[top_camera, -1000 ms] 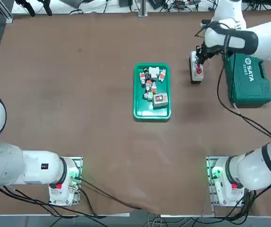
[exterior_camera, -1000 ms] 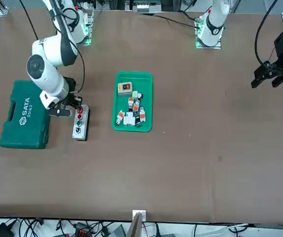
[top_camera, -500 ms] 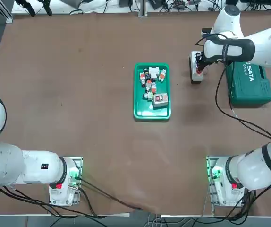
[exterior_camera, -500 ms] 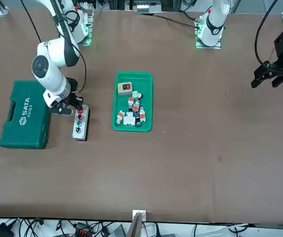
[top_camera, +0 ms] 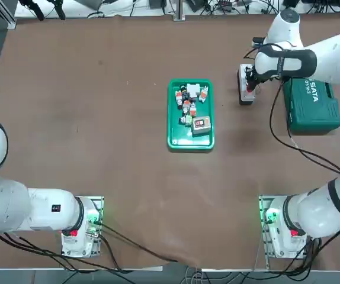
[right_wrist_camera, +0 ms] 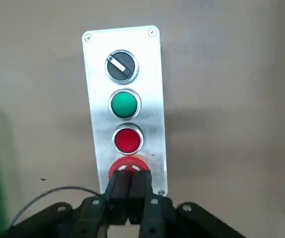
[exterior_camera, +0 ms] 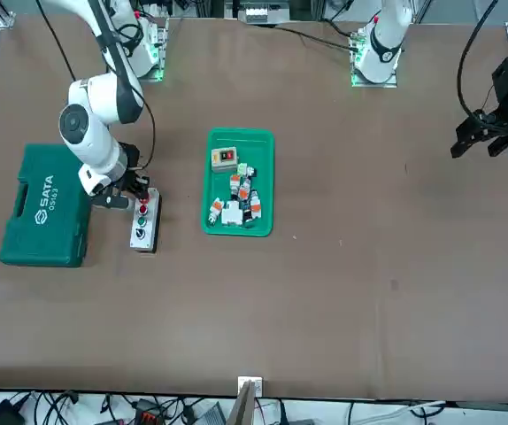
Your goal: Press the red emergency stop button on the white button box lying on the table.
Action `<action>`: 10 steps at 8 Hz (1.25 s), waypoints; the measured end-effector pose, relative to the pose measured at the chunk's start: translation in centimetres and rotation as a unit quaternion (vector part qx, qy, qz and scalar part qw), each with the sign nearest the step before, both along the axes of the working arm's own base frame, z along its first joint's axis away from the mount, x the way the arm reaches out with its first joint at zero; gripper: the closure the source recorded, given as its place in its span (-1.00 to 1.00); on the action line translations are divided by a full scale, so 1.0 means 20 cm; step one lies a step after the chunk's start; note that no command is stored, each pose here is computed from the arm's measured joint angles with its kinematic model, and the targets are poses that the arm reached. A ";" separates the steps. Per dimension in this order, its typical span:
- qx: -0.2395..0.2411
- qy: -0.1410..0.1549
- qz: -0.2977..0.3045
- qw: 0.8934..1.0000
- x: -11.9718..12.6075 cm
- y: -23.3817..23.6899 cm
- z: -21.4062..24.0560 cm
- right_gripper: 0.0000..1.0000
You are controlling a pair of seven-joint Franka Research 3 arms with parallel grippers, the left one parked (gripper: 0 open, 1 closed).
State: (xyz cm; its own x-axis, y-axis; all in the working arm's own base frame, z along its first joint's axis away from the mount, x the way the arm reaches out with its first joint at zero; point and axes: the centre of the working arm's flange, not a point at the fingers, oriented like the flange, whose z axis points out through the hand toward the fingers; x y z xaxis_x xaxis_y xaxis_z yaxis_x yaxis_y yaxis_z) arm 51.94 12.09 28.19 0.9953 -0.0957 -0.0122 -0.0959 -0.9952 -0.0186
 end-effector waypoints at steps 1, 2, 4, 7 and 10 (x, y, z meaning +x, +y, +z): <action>0.000 0.000 0.000 1.000 0.00 0.00 0.00 0.97; 0.000 0.000 0.000 1.000 0.00 0.00 0.00 0.97; 0.000 -0.005 0.000 1.000 0.01 0.00 -0.02 0.97; -0.001 -0.007 0.001 1.000 0.01 0.00 -0.02 0.97; -0.001 -0.001 0.002 1.000 0.01 0.00 -0.01 0.97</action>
State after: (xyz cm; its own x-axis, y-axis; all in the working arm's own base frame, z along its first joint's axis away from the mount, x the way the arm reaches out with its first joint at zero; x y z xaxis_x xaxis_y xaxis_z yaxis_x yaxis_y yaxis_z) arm 52.20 12.16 27.99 0.9957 -0.0925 -0.0096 -0.0926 -0.9956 -0.0159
